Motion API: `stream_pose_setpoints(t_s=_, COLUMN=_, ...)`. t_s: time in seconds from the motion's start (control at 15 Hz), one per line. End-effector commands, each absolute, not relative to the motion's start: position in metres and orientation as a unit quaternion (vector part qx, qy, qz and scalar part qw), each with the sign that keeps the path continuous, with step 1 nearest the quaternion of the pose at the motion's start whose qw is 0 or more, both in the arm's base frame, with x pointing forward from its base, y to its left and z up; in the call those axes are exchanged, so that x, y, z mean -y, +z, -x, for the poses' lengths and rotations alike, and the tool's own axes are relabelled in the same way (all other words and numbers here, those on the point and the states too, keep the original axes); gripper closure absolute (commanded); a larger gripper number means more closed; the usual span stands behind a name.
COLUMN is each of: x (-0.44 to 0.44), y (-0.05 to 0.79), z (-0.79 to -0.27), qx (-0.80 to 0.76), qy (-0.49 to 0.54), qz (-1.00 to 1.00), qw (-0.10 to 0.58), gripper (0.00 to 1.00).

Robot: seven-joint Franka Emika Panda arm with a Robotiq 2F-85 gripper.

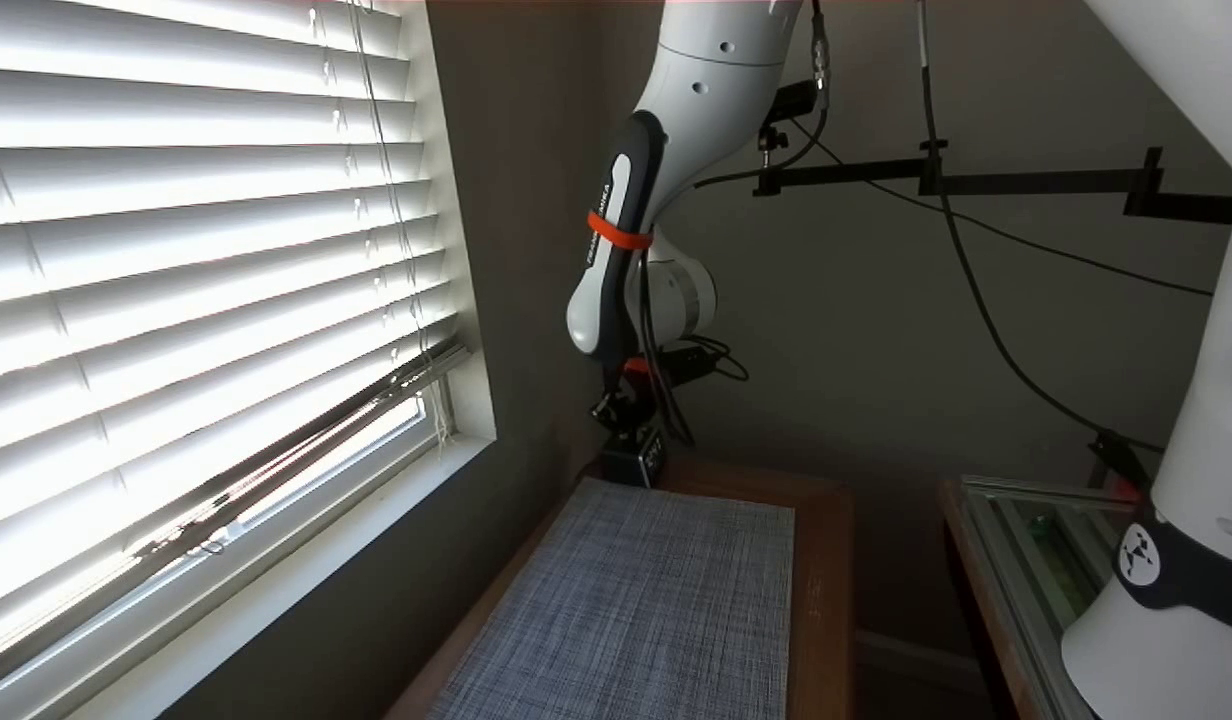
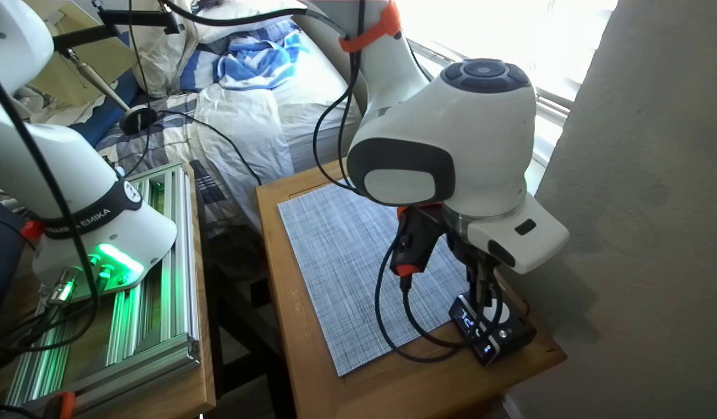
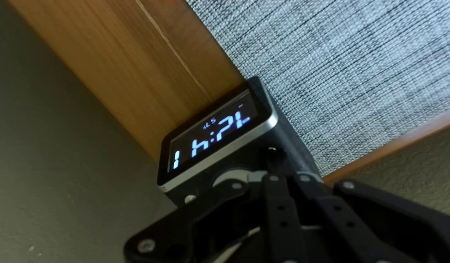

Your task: Tap the top part of the alarm clock

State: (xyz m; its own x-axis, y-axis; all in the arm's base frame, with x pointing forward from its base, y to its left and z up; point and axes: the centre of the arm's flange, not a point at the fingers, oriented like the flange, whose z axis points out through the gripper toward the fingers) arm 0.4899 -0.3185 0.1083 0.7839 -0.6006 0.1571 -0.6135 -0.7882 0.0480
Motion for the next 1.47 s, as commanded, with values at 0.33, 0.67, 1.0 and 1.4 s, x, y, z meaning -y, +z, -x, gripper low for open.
stream_pose_setpoints(t_s=0.33, x=0.324, y=0.085, z=-0.489, qx=0.333, qy=0.076, qz=-0.939, qw=0.047, gripper=1.00)
stream_pose_setpoints(t_s=0.67, x=0.323, y=0.100, z=-0.489, qx=0.329, qy=0.084, qz=-0.939, qw=0.048, gripper=1.00)
stream_pose_setpoints(t_s=1.0, x=0.322, y=0.111, z=-0.488, qx=0.324, qy=0.091, qz=-0.940, qw=0.051, gripper=1.00)
stream_pose_setpoints(t_s=1.4, x=0.322, y=0.124, z=-0.489, qx=0.321, qy=0.106, qz=-0.939, qw=0.058, gripper=0.93)
